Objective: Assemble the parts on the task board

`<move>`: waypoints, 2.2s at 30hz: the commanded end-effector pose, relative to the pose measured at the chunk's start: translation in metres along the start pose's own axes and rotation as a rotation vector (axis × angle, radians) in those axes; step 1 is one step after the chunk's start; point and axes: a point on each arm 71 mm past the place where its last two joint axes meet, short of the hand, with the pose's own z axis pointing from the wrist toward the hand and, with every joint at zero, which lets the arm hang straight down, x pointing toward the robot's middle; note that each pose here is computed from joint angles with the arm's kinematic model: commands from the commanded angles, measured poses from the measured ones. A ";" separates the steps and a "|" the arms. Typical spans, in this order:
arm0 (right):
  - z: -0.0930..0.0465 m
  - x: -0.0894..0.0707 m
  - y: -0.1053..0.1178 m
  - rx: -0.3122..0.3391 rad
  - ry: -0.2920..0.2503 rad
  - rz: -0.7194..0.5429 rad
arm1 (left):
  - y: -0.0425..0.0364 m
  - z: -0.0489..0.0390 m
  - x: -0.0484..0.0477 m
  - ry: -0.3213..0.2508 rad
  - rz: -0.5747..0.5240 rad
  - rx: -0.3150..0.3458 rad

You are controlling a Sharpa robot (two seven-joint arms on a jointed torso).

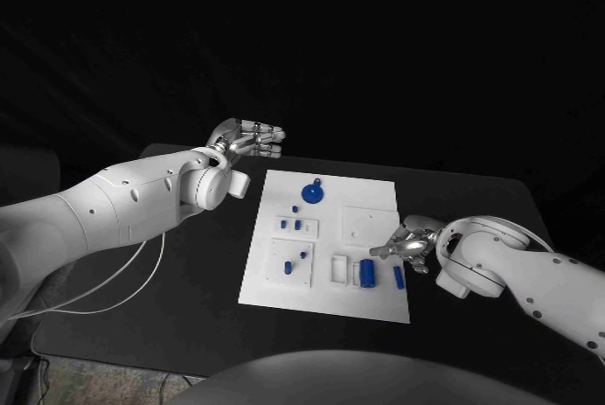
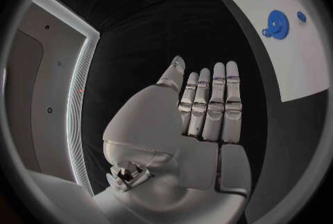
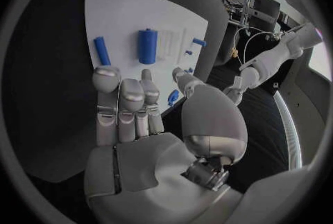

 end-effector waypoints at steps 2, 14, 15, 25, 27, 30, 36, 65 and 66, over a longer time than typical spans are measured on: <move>0.003 0.010 -0.005 0.074 0.063 -0.006 | -0.0011 -0.0006 0.0033 0.026 -0.015 0.017; 0.016 0.031 -0.009 0.126 0.093 -0.018 | -0.0008 -0.0008 0.0055 0.033 -0.019 0.014; 0.017 0.032 -0.010 0.131 0.097 -0.021 | -0.0008 -0.0008 0.0057 0.034 -0.019 0.014; 0.025 0.045 -0.008 0.144 0.113 -0.032 | -0.0008 -0.0007 0.0068 0.037 -0.020 0.012; 0.026 0.048 -0.007 0.145 0.113 -0.032 | -0.0008 -0.0006 0.0069 0.037 -0.020 0.012; 0.028 0.050 -0.007 0.146 0.109 -0.033 | -0.0007 -0.0004 0.0070 0.036 -0.020 0.011; 0.032 0.050 -0.007 0.150 0.092 -0.025 | -0.0008 0.0003 0.0086 0.039 -0.021 0.010; 0.017 0.030 0.002 0.085 -0.003 0.171 | 0.0006 0.0000 0.0046 0.035 -0.019 0.000; 0.015 0.028 0.004 0.076 -0.002 0.179 | 0.0006 0.0001 0.0046 0.037 -0.020 0.000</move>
